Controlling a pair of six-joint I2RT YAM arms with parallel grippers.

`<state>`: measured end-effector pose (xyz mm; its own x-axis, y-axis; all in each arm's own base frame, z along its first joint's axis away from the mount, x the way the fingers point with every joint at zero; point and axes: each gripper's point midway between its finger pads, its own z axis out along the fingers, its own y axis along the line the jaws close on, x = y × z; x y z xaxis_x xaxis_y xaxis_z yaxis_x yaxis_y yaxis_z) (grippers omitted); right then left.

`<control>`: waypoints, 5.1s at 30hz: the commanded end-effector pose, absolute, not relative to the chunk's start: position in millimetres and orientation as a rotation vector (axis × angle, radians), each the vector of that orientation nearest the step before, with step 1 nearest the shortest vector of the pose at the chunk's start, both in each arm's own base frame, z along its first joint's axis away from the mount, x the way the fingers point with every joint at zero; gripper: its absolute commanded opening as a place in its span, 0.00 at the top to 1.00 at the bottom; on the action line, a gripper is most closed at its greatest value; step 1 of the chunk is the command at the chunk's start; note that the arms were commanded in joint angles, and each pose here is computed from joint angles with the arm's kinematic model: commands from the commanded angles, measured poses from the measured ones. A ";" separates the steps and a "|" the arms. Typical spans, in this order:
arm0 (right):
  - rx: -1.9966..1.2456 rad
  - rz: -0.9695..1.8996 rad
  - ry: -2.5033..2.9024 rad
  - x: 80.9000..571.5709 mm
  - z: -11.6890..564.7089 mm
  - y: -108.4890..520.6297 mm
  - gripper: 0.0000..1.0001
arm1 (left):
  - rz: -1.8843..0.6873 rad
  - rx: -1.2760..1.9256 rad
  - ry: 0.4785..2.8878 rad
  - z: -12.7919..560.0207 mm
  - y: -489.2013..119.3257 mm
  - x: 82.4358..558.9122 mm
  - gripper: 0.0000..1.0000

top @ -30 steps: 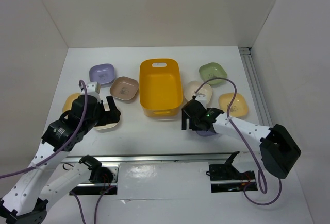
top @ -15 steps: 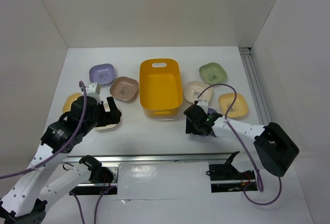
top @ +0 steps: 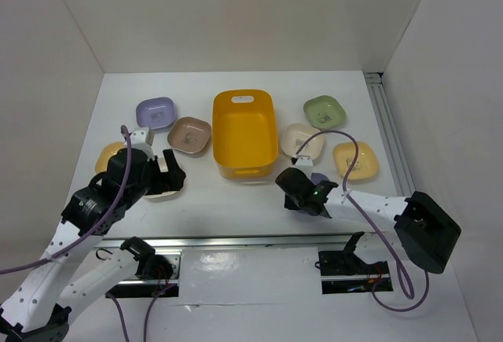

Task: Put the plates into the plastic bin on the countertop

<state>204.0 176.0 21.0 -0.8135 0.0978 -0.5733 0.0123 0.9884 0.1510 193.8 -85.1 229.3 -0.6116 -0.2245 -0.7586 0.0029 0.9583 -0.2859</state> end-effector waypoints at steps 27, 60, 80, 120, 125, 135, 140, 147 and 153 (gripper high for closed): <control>0.033 0.204 2.130 190.8 261.7 213.0 1.00 | -0.354 -0.173 2.160 238.8 -86.4 195.9 0.00; -0.393 0.185 2.252 461.5 175.2 358.4 1.00 | -0.329 -0.176 2.184 233.3 -85.3 197.3 0.00; -0.385 0.176 2.196 435.8 208.3 376.8 0.37 | -0.334 -0.177 2.176 235.1 -84.8 196.3 0.00; -0.353 0.613 1.903 186.9 321.5 248.4 0.00 | -0.073 -0.614 2.619 17.0 -75.9 286.2 0.30; -0.354 0.653 1.896 184.5 330.6 253.6 0.00 | -0.072 -0.643 2.650 4.4 -74.8 271.5 0.54; -0.327 0.691 1.895 184.0 343.3 258.6 0.00 | -0.134 -0.623 2.617 30.0 -79.3 255.8 0.99; -0.245 0.544 1.939 199.5 333.8 246.3 0.00 | -0.195 -0.597 2.526 79.0 -95.4 250.3 1.00; -0.084 0.353 1.911 217.8 335.6 216.6 0.00 | -0.311 -0.542 2.301 207.5 -106.7 254.3 1.00; 0.020 0.382 1.864 213.1 355.2 191.4 0.00 | -0.643 -0.201 2.108 311.8 -170.3 270.1 1.00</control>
